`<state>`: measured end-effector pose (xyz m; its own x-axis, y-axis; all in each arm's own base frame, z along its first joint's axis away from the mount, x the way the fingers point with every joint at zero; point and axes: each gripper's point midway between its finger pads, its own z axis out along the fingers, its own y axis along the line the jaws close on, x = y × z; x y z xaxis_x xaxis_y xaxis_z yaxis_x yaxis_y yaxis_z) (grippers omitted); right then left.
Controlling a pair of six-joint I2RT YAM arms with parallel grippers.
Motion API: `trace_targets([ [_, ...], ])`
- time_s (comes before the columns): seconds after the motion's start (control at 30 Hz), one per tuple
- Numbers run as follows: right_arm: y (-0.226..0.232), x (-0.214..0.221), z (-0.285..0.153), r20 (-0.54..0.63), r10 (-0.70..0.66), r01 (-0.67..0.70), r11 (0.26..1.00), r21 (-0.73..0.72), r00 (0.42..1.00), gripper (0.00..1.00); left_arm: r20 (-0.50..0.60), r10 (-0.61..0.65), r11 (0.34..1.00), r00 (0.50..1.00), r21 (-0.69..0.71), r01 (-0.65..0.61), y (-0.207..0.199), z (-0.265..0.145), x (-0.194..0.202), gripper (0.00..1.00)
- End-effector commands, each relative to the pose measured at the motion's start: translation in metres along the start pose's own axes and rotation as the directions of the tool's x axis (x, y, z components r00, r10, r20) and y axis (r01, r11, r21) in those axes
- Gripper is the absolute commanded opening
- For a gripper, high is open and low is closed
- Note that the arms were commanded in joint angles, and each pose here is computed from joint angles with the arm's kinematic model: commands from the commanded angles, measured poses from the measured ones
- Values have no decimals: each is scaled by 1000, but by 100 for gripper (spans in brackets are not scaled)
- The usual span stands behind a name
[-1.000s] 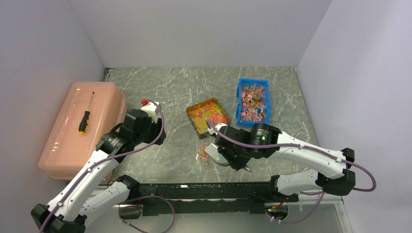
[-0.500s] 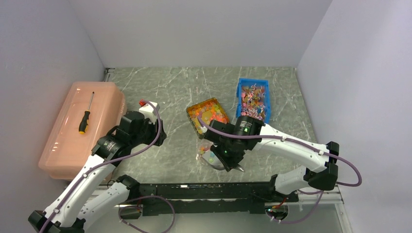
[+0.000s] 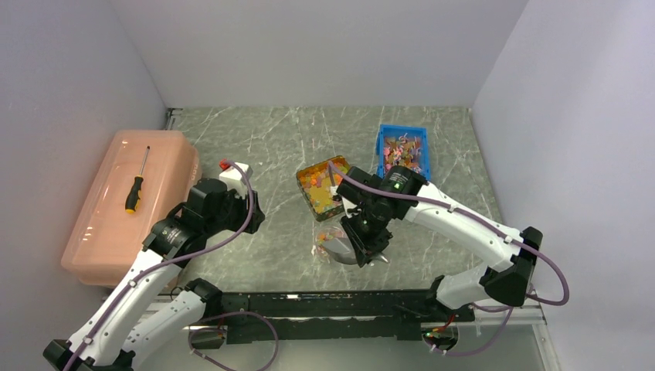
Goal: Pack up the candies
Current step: Place the fake candies in the packing bottle.
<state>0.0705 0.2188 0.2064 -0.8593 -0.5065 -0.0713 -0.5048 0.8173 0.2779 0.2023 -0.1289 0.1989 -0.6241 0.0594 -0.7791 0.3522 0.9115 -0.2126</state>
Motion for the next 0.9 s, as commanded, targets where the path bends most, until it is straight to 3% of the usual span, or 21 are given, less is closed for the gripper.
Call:
trace_targets([
  [0.0, 8, 1, 0, -32, -2, -1, 995, -97, 999, 0, 39, 7, 1000, 999, 22, -8, -4, -1, -8, 58],
  [0.27, 10, 1, -1, -47, 43, -52, 973, -224, 998, 0, 37, 7, 1000, 999, 14, -8, -3, -1, -8, 58],
  [0.4, 6, -7, -8, 13, 59, -54, 967, -247, 998, 0, 30, 7, 1000, 1000, 9, -7, -2, 0, -6, 58],
  [0.73, -32, -20, -24, 219, 126, -95, 985, -147, 967, 0, -2, 7, 1000, 1000, 4, -7, -2, 8, -3, 58],
  [0.87, -66, -20, -30, 320, 168, -175, 984, -7, 932, 0, -13, 6, 1000, 1000, -4, -6, -1, 10, -3, 57],
])
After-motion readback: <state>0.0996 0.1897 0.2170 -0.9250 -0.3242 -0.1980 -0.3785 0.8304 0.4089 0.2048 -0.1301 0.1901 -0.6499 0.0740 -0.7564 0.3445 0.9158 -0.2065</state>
